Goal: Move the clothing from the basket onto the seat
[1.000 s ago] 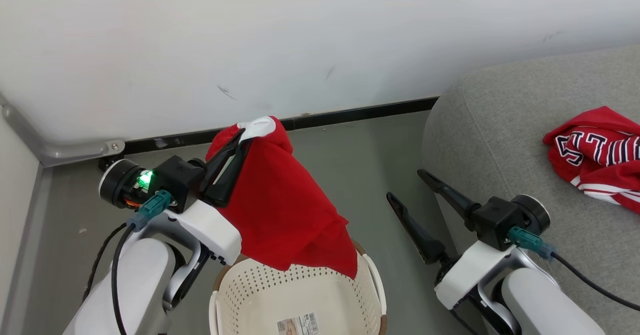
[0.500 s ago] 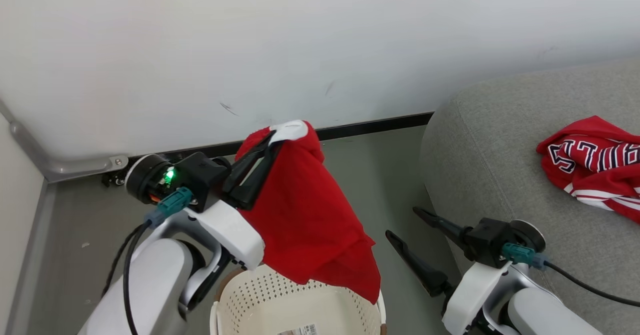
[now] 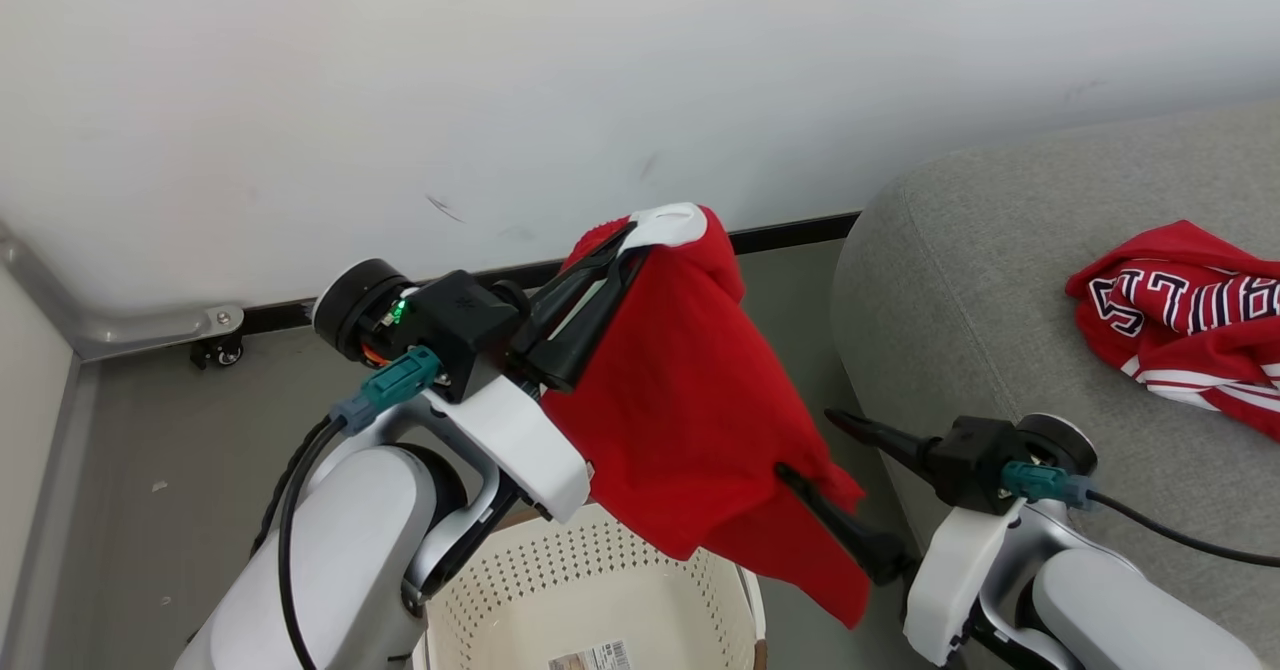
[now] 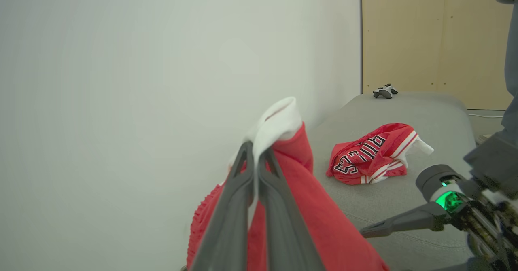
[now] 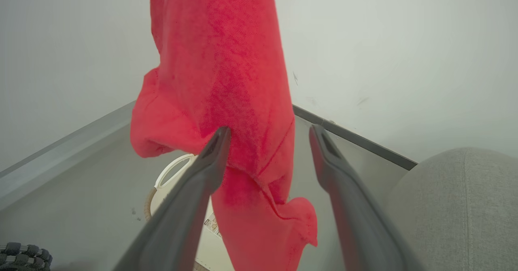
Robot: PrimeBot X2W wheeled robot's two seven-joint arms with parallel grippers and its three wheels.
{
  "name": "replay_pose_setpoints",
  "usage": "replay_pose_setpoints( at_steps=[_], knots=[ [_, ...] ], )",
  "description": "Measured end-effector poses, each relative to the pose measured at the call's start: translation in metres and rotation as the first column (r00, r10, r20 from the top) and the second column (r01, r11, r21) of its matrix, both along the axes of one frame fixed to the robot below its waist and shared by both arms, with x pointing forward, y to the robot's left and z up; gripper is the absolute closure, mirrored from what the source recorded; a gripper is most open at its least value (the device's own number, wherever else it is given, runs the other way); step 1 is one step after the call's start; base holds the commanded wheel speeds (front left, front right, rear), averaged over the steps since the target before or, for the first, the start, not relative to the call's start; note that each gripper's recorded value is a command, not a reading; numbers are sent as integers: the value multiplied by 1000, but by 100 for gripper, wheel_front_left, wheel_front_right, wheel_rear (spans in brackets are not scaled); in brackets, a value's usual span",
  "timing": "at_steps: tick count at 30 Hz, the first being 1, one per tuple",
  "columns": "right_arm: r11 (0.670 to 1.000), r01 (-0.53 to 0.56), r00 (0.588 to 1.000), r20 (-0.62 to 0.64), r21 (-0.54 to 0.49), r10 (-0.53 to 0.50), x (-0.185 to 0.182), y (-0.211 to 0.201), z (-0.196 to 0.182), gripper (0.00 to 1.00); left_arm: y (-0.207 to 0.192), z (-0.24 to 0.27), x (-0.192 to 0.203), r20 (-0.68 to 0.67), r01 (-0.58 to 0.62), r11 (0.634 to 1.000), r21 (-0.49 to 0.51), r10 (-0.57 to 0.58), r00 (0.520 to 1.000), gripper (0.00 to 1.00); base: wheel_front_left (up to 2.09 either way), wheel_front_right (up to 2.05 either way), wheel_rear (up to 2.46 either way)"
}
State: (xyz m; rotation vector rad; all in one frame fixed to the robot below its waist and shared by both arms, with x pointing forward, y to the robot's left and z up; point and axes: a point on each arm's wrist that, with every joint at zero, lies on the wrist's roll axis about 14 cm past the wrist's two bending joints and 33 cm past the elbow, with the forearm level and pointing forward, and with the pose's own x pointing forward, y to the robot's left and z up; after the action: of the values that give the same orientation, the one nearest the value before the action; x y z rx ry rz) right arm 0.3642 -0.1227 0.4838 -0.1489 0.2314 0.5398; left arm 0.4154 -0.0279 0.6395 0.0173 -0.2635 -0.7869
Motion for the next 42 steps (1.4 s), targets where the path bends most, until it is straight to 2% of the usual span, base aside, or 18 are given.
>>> replay_pose_setpoints(
  at_steps=[13, 35, 36, 38, 39, 41, 42],
  knots=[
    [998, -48, 999, 10, -33, 48, 5, 0, 11, 0, -19, 14, -9, 23, 58, 998, -8, -57, 998, 100, 0, 0, 0],
    [970, -233, 972, -24, -75, 232, 0, 47, 7, 0, -24, 21, -23, 33, 82, 997, 0, -82, 996, 100, 0, 0, 0],
    [968, -239, 971, -24, -78, 238, 0, 48, 6, 12, -23, 21, -23, 30, 82, 997, -1, -82, 996, 100, 0, 0, 0],
    [965, -250, 968, -19, -79, 249, 0, 52, 6, 51, -22, 20, -23, 25, 80, 997, -1, -80, 997, 100, 0, 0, 0],
    [964, -255, 967, -14, -78, 255, 1, 55, 7, 57, -22, 20, -22, 23, 79, 997, 1, -79, 997, 100, 0, 0, 0],
    [962, -263, 965, -1, -72, 264, 2, 59, 9, 76, -22, 19, -22, 21, 78, 997, 1, -78, 997, 100, 0, 0, 0],
    [961, -266, 964, 3, -69, 267, 3, 61, 10, 90, -22, 19, -22, 20, 78, 997, 1, -78, 997, 100, 0, 0, 0]
  ],
)
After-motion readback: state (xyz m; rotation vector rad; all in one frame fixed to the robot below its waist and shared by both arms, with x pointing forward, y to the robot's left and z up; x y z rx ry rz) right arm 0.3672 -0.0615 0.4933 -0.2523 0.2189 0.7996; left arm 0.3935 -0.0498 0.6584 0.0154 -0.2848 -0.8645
